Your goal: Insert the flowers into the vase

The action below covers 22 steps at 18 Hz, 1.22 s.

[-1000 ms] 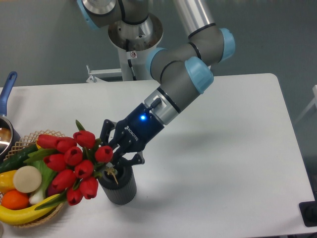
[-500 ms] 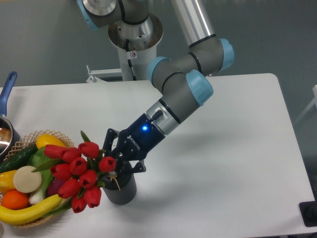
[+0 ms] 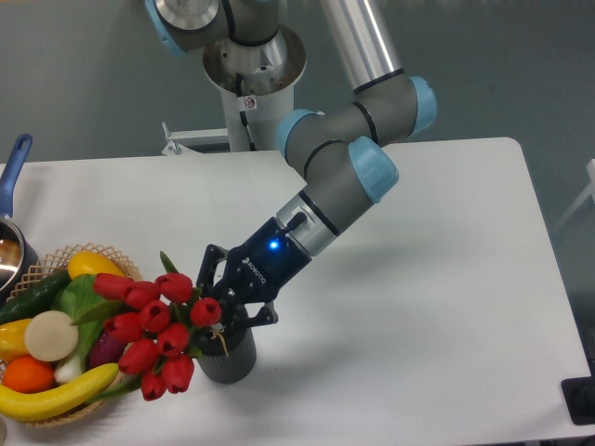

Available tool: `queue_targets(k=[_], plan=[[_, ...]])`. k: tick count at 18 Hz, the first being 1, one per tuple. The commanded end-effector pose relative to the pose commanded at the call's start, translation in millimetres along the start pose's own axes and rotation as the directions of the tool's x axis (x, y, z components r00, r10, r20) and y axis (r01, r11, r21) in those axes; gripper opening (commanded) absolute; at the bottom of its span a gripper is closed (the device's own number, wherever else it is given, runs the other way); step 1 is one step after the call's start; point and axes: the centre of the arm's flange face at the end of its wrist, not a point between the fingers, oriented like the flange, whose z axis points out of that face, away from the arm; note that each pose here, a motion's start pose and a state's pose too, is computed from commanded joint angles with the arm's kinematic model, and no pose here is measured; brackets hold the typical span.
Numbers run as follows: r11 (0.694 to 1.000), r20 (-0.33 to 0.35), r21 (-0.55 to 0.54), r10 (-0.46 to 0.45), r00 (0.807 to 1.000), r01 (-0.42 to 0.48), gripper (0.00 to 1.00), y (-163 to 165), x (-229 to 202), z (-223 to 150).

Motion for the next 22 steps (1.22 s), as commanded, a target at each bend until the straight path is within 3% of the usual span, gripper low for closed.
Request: queue_targets(k=[3, 11, 13, 15, 17, 22], plan=[[1.0, -0.001, -0.001, 0.008, 1.0, -0.008, 0.46, 0.5, 4.9, -0.8], [1.0, 0.0, -0.001, 0.004, 1.0, -0.004, 0.54, 3.0, 4.8, -1.7], [1.0, 0.014, 0.0, -0.009, 1.0, 0.009, 0.64, 8.8, 0.8, -10.2], [1.0, 0.023, 0.0, -0.025, 0.999, 0.025, 0.89, 15.7, -0.8, -15.8], [0.999, 0.054, 0.005, -0.041, 0.998, 0.04, 0.99, 20.1, -4.9, -34.4], [0.996, 0.164, 0.034, -0.086, 0.983, 0.082, 1.0, 41.8, -23.7, -101.4]])
